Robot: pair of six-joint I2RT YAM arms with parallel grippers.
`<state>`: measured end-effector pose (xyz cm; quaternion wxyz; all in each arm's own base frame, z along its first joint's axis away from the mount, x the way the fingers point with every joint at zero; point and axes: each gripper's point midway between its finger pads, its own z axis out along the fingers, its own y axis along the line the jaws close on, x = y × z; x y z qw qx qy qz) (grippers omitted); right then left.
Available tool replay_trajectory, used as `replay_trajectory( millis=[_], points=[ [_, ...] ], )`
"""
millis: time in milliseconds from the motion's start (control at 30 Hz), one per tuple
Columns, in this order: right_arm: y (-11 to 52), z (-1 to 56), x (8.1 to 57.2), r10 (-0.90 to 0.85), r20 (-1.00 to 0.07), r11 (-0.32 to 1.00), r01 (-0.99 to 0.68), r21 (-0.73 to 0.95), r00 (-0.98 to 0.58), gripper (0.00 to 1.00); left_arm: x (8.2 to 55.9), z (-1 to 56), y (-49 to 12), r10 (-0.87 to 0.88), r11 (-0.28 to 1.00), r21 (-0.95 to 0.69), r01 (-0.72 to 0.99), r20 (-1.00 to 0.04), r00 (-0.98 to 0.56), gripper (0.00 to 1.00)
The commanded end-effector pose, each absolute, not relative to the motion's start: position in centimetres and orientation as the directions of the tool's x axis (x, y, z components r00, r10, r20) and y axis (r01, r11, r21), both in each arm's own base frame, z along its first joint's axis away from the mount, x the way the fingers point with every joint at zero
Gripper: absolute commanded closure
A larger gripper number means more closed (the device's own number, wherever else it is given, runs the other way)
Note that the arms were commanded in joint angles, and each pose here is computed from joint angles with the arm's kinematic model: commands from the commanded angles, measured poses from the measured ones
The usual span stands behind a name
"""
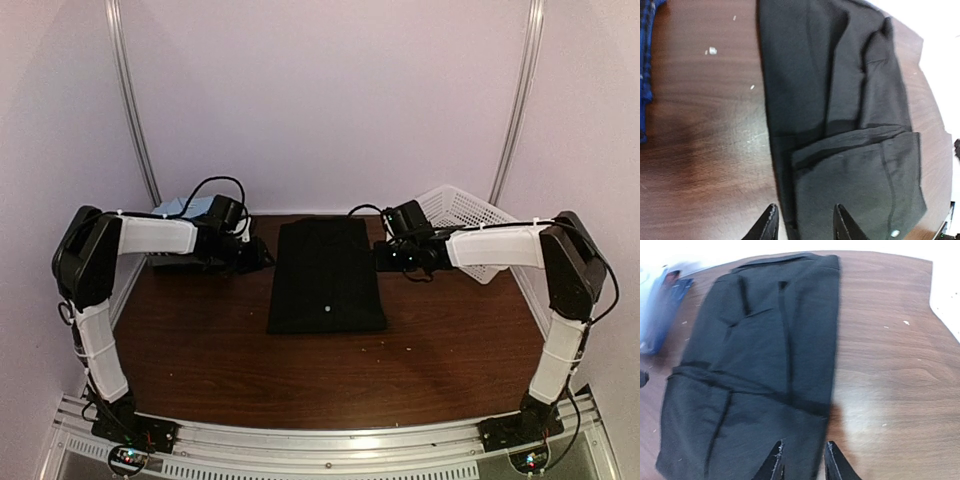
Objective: Fold and stack the long sleeve shirts
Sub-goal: Smooth out the 2/3-rectangle-folded shirt at the center of the board.
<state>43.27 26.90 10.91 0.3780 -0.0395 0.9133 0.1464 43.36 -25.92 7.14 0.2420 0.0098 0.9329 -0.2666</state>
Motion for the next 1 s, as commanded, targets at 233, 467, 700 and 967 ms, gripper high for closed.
replay_trajectory(
  millis=[233, 467, 700, 967],
  points=[
    [36.8, 8.3, 38.4, -0.128, -0.662, 0.918, -0.340, 0.203, -0.738, 0.75, 40.6, 11.3, -28.1, -0.092, 0.800, -0.554, 0.229, -0.490, -0.867, 0.62],
    [37.7, 2.8, 39.5, -0.164, -0.595, 0.939, -0.310, 0.152, -0.787, 0.74, 38.1, 9.6, -28.4, -0.072, 0.786, -0.577, 0.223, -0.443, -0.893, 0.62],
    [37.8, 2.4, 39.3, -0.159, -0.574, 0.940, -0.300, 0.160, -0.803, 0.72, 35.8, 8.4, -28.6, -0.049, 0.776, -0.591, 0.220, -0.404, -0.913, 0.63],
    [36.0, 9.5, 38.5, -0.098, -0.652, 0.939, -0.287, 0.190, -0.752, 0.70, 33.1, 9.7, -30.6, -0.034, 0.720, -0.648, 0.247, -0.388, -0.921, 0.64]
  ],
)
